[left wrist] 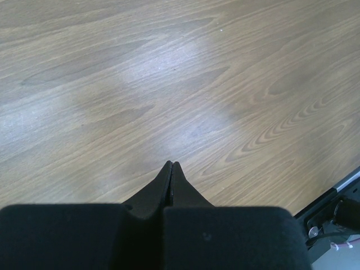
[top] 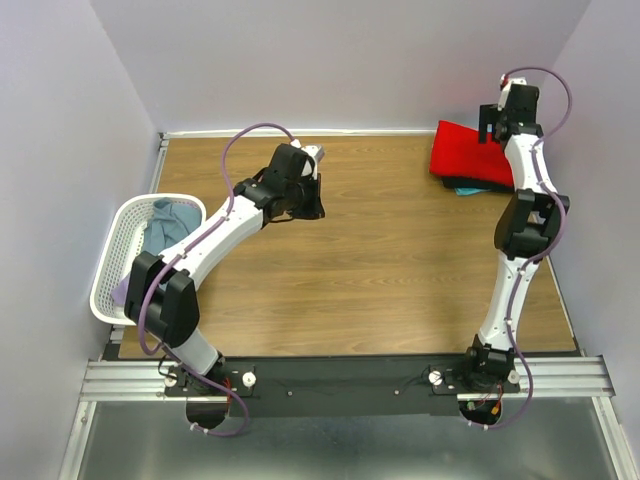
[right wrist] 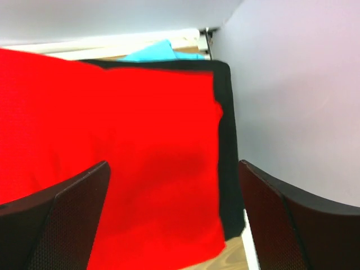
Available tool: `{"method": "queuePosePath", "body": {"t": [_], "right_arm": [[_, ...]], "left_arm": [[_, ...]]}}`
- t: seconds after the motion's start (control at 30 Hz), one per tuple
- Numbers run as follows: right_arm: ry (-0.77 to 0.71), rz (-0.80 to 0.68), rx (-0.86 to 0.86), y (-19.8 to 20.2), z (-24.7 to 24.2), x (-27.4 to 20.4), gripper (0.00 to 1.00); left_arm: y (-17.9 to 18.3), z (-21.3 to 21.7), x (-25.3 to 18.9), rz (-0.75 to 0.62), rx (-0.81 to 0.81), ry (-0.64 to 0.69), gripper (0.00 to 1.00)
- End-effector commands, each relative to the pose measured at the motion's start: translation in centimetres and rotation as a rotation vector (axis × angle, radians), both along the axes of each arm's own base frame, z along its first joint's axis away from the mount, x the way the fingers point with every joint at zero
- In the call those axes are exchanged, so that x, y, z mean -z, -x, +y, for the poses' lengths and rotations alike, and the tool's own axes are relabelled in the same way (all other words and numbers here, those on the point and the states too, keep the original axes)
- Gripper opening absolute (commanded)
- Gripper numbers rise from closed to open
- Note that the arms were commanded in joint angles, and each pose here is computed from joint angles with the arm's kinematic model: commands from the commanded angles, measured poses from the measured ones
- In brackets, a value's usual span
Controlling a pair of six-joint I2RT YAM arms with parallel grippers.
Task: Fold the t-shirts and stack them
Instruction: Neatly place the folded tshirt to the corner, then reset both grippers
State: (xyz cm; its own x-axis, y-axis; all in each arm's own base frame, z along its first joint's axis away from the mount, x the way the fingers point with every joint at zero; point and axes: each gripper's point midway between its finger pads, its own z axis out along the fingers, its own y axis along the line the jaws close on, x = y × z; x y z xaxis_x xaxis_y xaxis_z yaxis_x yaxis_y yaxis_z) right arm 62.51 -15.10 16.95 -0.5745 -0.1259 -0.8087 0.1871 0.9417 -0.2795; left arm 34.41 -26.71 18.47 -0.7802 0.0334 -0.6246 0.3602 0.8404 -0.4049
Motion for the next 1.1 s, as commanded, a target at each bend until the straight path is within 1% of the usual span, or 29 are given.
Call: {"method": "queuePosePath", "body": {"t": [0.0, 0.13, 0.23, 0.33, 0.4, 0.5, 0.57, 0.6, 0.67, 0.7, 0.73, 0.77, 0.8, 0.83, 0.87, 0.9, 0.93, 0.97, 1.0, 1.03, 1.07], "right_arm": [[-0.013, -0.08, 0.063, -0.7, -0.8, -2.6, 1.0], [-0.072, -0.125, 0.04, -0.2, 0.5, -4.9, 1.0], [-0.109, -0.135, 0.031, 0.3, 1.6, -5.5, 1.0], [-0.185, -0.152, 0.011, 1.4, 3.6, -6.6, 1.0], [-0.259, -0.136, 0.013, 2.1, 5.0, -5.5, 1.0], [-0.316, -0.118, -0.003, 3.2, 8.1, -5.1, 1.0], [-0.347, -0.116, -0.019, 3.8, 10.7, -5.1, 1.0], [-0.386, -0.109, -0.025, 4.7, 12.8, -4.8, 1.0], [-0.414, -0.134, -0.032, 5.7, 14.6, -5.3, 1.0], [-0.436, -0.166, -0.082, 6.8, 18.2, -7.2, 1.0], [-0.447, -0.161, -0.097, 7.7, 19.7, -7.0, 1.0], [-0.445, -0.138, -0.092, 8.9, 20.8, -5.2, 1.0], [-0.446, -0.135, -0.099, 10.0, 21.9, -5.0, 1.0], [-0.451, -0.117, -0.125, 12.2, 23.8, -4.4, 1.0], [-0.489, -0.116, -0.154, 13.5, 25.6, -4.3, 1.0], [-0.509, -0.109, -0.17, 14.6, 26.4, -4.0, 1.0], [-0.535, -0.147, -0.189, 16.0, 26.9, -5.8, 1.0], [-0.563, -0.093, -0.187, 17.9, 27.3, -3.3, 1.0], [-0.581, -0.087, -0.2, 19.0, 27.6, -3.1, 1.0], [-0.594, -0.126, -0.2, 20.4, 27.2, -4.4, 1.0], [-0.598, -0.133, -0.187, 21.3, 26.8, -4.4, 1.0]], "left_arm": [[-0.3, -0.4, -0.6, -0.003, 0.022, 0.013, 0.0], [-0.3, -0.7, -0.7, -0.005, 0.028, 0.028, 0.0], [-0.4, -0.8, -0.7, -0.009, 0.03, 0.033, 0.0], [-0.5, -0.9, -0.9, -0.02, 0.034, 0.038, 0.0], [-0.5, -0.8, -1.3, -0.034, 0.031, 0.041, 0.0], [-0.8, -0.5, -1.6, -0.058, 0.019, 0.032, 0.0], [-0.9, -0.3, -1.7, -0.067, 0.014, 0.032, 0.0], [-1.1, -0.2, -2.3, -0.089, 0.007, 0.037, 0.0], [-1.3, 0.1, -2.4, -0.111, -0.007, 0.036, 0.0], [-1.4, 0.3, -2.8, -0.127, -0.019, 0.035, 0.0], [-1.5, 0.5, -2.9, -0.14, -0.027, 0.03, 0.0], [-1.5, 0.7, -2.6, -0.145, -0.037, 0.026, 0.0], [-1.7, 1.0, -2.8, -0.16, -0.051, 0.022, 0.0], [-1.7, 1.3, -3.2, -0.18, -0.056, 0.025, 0.0], [-1.6, 1.6, -3.6, -0.204, -0.067, 0.033, 0.0], [-1.5, 1.8, -3.7, -0.218, -0.073, 0.036, 0.0], [-1.5, 2.0, -3.8, -0.23, -0.079, 0.037, 0.0], [-1.5, 2.2, -3.5, -0.241, -0.086, 0.039, 0.0], [-1.4, 2.5, -3.9, -0.262, -0.093, 0.041, 0.0], [-1.3, 2.7, -3.5, -0.27, -0.097, 0.037, 0.0], [-1.3, 2.9, -3.4, -0.282, -0.102, 0.033, 0.0]]}}
